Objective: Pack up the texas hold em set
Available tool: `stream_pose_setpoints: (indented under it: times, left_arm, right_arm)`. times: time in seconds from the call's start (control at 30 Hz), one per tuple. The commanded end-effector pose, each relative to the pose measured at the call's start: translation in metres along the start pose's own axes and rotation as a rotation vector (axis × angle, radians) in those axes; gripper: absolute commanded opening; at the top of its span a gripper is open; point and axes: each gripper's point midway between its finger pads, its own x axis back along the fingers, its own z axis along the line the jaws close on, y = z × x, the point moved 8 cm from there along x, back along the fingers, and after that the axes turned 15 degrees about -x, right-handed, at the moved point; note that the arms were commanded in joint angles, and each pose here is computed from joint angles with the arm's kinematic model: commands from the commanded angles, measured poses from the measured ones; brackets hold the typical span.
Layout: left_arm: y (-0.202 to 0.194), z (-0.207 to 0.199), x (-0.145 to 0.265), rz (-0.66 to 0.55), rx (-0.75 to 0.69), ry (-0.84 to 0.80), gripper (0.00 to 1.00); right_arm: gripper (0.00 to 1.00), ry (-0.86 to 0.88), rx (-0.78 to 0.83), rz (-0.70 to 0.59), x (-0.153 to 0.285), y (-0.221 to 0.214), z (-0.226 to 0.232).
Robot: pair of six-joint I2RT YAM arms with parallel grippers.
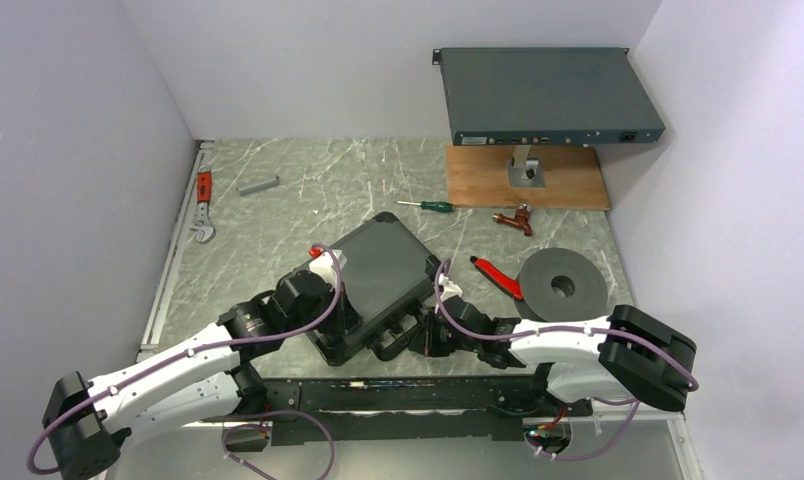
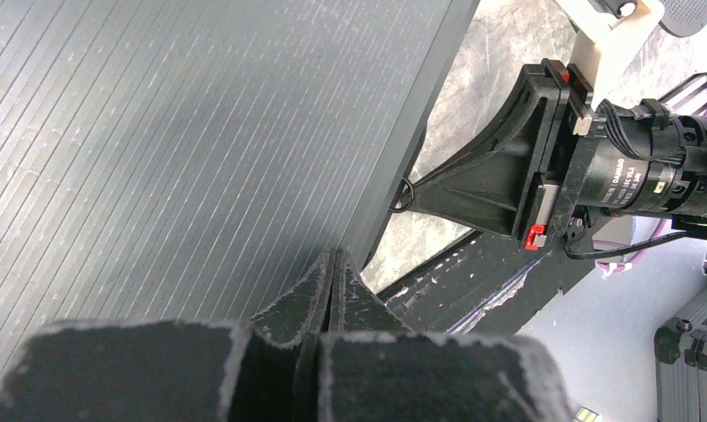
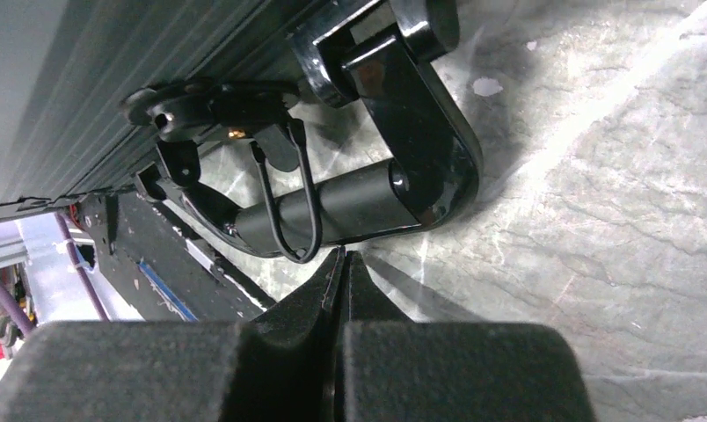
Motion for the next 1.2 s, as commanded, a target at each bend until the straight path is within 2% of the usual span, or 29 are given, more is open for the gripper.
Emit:
stream_pose_setpoints:
  times: [0.0,0.83,1.17]
  left_arm:
    - [-0.061,0.027,0.006,0.304,-0.027,0.122,0.00]
    - [-0.062,0.026,0.007,0.286,-0.024,0.111,0.00]
    - [-0.062,0.026,0.009,0.284,-0.023,0.110,0.00]
  right_arm:
    - [0.00,0.040,0.021,-0.048,-0.001,0.011,0.022]
    - [0.00,0.013,0.069,-0.067,-0.010,0.020,0.039]
    - [0.00,0.025,0.153,-0.065,-0.031,0.033,0.071]
